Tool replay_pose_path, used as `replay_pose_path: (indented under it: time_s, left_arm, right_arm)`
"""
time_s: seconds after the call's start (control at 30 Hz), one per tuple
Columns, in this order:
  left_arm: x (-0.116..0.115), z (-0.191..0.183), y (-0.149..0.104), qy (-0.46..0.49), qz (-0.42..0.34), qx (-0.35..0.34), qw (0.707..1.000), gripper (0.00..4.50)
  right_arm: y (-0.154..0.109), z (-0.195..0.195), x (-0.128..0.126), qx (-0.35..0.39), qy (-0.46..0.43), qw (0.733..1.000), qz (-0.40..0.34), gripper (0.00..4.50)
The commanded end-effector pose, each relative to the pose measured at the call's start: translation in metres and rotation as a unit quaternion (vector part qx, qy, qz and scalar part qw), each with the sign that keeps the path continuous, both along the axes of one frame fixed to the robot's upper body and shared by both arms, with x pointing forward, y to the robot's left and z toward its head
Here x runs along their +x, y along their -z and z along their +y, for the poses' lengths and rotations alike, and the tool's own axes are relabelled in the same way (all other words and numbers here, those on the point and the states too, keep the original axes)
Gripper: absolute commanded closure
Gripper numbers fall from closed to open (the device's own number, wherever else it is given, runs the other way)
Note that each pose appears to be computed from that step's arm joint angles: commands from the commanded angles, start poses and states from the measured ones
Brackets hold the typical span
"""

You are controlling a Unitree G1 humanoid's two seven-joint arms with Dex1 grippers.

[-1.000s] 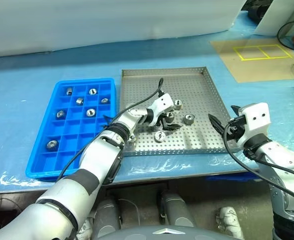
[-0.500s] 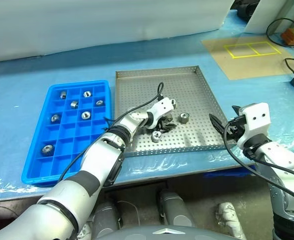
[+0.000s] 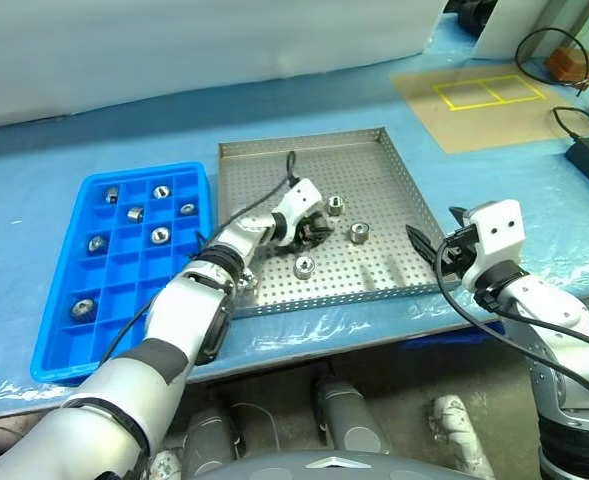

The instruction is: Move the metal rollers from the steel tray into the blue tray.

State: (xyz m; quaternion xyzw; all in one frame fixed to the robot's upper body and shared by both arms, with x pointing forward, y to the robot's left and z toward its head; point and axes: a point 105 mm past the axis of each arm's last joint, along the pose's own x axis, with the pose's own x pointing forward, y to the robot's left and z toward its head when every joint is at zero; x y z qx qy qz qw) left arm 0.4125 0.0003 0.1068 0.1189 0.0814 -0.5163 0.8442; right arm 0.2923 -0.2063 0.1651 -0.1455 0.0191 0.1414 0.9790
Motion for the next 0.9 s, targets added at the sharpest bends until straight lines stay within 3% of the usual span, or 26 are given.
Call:
replay_pose_path:
  time_s: [0.03, 0.27, 0.53, 0.7, 0.9]
  left_arm:
    - [0.002, 0.017, -0.042, 0.033, -0.029, -0.090, 0.995, 2.07]
    - [-0.010, 0.093, -0.073, 0.033, -0.118, -0.070, 0.990, 2.07]
    - [-0.026, 0.146, -0.090, -0.045, -0.166, -0.044, 0.984, 2.07]
    - [-0.042, 0.135, -0.092, -0.030, -0.168, -0.055, 0.984, 2.07]
    - [-0.033, 0.083, -0.080, 0.018, -0.155, -0.063, 0.986, 2.07]
  right_arm:
    - [-0.009, 0.003, 0.001, -0.008, -0.014, 1.000, -0.018, 0.43]
    - [-0.009, 0.024, 0.022, -0.003, -0.074, 0.997, -0.013, 0.43]
    - [-0.009, 0.051, 0.048, 0.003, -0.144, 0.989, -0.012, 0.43]
    - [-0.007, 0.062, 0.054, 0.007, -0.164, 0.986, -0.012, 0.43]
    - [-0.010, 0.051, 0.050, 0.005, -0.146, 0.989, -0.018, 0.43]
